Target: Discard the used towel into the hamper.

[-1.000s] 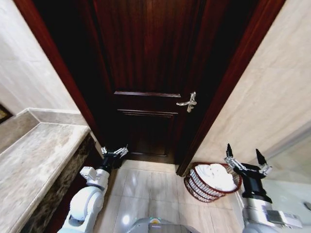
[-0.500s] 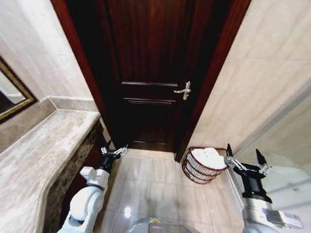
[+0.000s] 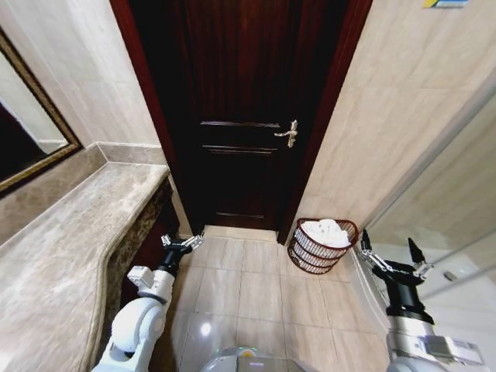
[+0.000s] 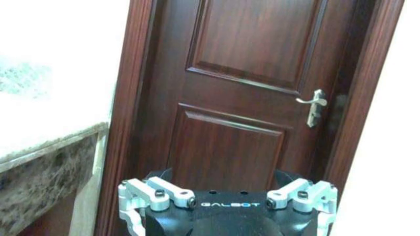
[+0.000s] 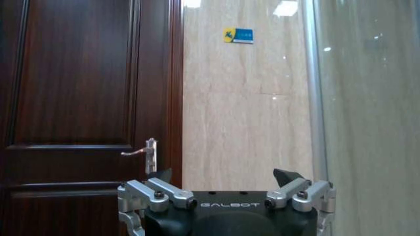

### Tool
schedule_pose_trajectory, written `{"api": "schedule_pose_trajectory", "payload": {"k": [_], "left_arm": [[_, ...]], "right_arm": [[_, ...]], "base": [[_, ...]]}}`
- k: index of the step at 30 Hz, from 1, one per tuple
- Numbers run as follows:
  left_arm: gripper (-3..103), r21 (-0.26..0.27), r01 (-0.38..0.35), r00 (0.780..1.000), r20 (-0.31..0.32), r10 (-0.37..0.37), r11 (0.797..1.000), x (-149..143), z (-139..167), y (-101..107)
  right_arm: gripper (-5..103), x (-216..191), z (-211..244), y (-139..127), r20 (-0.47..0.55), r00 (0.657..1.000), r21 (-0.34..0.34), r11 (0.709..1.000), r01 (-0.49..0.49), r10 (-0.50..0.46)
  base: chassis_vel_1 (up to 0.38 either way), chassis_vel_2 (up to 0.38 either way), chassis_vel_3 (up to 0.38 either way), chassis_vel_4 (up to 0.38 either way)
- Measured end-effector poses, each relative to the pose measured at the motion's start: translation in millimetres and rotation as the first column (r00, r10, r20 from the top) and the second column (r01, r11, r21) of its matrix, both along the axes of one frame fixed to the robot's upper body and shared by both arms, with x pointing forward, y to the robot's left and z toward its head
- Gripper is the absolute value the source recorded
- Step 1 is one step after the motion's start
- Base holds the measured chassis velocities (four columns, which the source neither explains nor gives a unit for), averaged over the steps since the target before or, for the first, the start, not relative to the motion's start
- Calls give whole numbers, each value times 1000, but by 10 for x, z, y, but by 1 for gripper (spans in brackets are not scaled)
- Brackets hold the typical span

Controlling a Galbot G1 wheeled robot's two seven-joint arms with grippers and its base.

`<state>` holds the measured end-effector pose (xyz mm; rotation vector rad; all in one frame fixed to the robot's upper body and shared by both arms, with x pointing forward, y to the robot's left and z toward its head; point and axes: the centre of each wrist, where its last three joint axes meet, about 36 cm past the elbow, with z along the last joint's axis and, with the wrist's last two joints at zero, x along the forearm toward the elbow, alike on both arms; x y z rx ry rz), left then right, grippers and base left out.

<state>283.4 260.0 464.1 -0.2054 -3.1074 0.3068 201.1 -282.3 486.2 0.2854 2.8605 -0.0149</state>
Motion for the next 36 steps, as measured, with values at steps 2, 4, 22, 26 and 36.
{"api": "schedule_pose_trajectory", "payload": {"k": [2, 4, 22, 26, 36], "left_arm": [[100, 0, 0, 1000, 0, 0, 1000, 1, 0, 0], [100, 0, 0, 1000, 0, 0, 1000, 1, 0, 0], [100, 0, 0, 1000, 0, 0, 1000, 0, 0, 0], [100, 0, 0, 1000, 0, 0, 1000, 0, 0, 0], [100, 0, 0, 1000, 0, 0, 1000, 0, 0, 0]], "right_arm": [[100, 0, 1, 0, 0, 1000, 0, 1000, 0, 0], [100, 0, 0, 0, 0, 1000, 0, 1000, 0, 0], [100, 0, 1, 0, 0, 1000, 0, 1000, 0, 0], [100, 0, 1, 0, 0, 1000, 0, 1000, 0, 0], [100, 0, 1, 0, 0, 1000, 0, 1000, 0, 0]], "base": [[176, -165, -173, 177], [192, -186, -166, 195], [174, -178, -177, 176], [7, -11, -24, 20], [0, 0, 0, 0]]}}
